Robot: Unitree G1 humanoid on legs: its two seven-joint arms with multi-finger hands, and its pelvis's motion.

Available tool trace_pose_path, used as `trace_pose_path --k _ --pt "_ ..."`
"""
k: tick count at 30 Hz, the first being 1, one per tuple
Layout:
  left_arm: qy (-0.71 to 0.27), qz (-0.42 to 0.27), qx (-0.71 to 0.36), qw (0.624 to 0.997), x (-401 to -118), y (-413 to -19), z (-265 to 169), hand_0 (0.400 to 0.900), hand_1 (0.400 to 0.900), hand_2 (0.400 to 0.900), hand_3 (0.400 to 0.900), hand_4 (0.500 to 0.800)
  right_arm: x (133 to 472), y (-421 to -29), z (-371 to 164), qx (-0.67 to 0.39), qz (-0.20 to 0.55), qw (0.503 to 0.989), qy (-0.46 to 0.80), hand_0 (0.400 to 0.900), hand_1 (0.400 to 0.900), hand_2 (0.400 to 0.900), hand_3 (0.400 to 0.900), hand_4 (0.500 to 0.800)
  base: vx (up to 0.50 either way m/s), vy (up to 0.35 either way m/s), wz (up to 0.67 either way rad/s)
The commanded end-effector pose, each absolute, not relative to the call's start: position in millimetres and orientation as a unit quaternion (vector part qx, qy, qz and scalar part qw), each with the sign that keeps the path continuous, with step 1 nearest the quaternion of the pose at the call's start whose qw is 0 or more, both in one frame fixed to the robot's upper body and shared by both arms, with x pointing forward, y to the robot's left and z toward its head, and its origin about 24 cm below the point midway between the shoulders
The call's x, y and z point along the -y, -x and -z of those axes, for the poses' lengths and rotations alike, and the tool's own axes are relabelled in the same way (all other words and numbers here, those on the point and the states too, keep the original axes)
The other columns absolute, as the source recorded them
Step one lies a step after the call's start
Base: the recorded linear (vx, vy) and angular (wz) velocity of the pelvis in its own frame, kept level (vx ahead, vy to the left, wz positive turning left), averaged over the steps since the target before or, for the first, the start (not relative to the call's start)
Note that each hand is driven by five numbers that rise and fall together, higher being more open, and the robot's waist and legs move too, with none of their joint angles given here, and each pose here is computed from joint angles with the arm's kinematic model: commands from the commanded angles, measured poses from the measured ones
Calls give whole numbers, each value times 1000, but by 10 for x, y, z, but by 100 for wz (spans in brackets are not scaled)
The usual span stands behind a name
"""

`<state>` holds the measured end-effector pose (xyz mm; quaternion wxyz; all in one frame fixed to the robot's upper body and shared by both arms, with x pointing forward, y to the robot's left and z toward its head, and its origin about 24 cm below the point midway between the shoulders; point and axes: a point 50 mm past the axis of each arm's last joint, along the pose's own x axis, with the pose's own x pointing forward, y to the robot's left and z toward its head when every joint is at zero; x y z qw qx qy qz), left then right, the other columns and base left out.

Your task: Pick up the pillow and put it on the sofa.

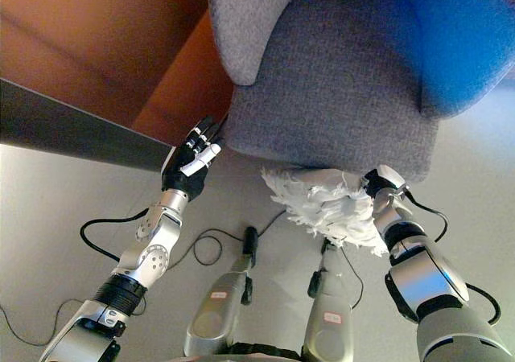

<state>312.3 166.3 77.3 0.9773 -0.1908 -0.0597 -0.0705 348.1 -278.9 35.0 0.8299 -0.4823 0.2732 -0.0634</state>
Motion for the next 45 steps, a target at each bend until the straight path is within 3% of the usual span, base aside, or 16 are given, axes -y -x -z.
trace_pose_path --k 1,14,21,33,45 --pt "183 91 153 967 -1705 -3121 -1192 900 900 900 900 800 2997 -3654 -912 -182 125 833 507 400 400 400 400 500 82 -7 -2" --pt "144 18 38 989 -1973 -2853 -592 900 900 900 900 800 2816 -3142 -396 -180 39 842 508 400 400 400 400 500 175 -26 2" --pt "139 -3 -36 990 -2036 -2688 -256 900 900 900 900 800 2825 -2952 -395 -178 2 837 518 400 400 400 400 500 194 -8 3" --pt "146 -13 -85 986 -2061 -2621 -14 900 900 900 900 800 2876 -3114 -820 -139 -7 827 545 400 400 400 400 500 39 9 -1" --pt "150 9 -96 984 -2021 -2630 53 900 900 900 900 800 2849 -3545 -1709 -69 14 819 570 400 400 400 400 500 2 0 0"
